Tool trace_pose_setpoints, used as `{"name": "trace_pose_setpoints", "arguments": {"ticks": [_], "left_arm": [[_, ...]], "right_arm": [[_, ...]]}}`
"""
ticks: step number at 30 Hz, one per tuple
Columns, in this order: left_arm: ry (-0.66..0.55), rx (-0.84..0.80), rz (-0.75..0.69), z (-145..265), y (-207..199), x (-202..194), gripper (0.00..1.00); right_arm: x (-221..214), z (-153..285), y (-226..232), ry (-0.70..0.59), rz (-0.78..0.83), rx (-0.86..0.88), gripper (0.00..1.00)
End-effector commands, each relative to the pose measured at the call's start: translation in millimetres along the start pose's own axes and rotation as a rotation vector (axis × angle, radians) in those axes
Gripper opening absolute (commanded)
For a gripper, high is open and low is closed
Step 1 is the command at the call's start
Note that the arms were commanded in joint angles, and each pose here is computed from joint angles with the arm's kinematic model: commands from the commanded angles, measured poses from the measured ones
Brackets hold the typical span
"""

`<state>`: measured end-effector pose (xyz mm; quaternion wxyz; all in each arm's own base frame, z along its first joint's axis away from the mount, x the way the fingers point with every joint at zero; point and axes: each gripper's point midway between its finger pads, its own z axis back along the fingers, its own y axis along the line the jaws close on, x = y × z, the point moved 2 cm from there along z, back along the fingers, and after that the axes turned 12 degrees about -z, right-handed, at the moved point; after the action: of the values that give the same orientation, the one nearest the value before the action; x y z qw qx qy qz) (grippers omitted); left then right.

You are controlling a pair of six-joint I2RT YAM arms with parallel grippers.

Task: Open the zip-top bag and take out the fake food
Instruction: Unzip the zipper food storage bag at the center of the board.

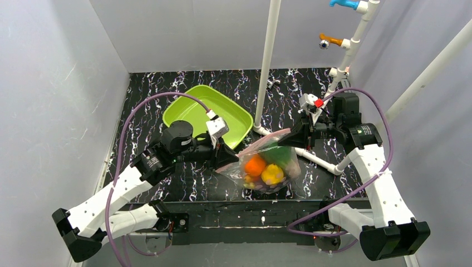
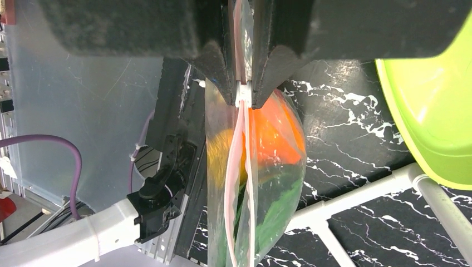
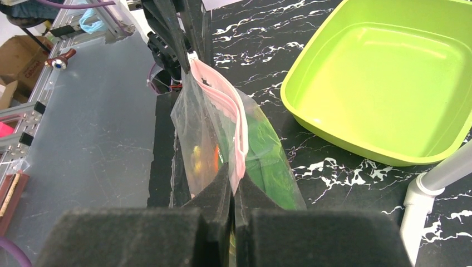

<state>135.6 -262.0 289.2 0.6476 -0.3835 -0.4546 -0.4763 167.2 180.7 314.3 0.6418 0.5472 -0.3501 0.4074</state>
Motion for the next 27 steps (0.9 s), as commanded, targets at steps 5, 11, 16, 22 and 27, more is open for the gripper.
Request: {"name": "trace_pose_setpoints", "arguments": {"ticks": [5, 11, 16, 22, 27], "left_arm": [[0.065, 0.034, -0.007, 18, -2, -24, 0.00], [0.066, 0.042, -0.016, 24, -4, -28, 0.00], [0.073, 0.042, -0.016, 25, -5, -30, 0.00], [0.086, 0.046, -0.016, 27, -5, -34, 0.00], [0.096, 0.049, -0.015, 29, -6, -38, 0.00]], "right_arm": [[4, 5, -3, -0.020, 0.051, -0.021, 0.01], [5, 5, -4, -0.022, 0.049, -0.022, 0.01], [5, 5, -4, -0.024, 0.048, -0.022, 0.01], [4, 6, -4, -0.024, 0.045, -0.023, 0.01], [5, 6, -5, -0.025, 0.044, -0.025, 0.01]]}}
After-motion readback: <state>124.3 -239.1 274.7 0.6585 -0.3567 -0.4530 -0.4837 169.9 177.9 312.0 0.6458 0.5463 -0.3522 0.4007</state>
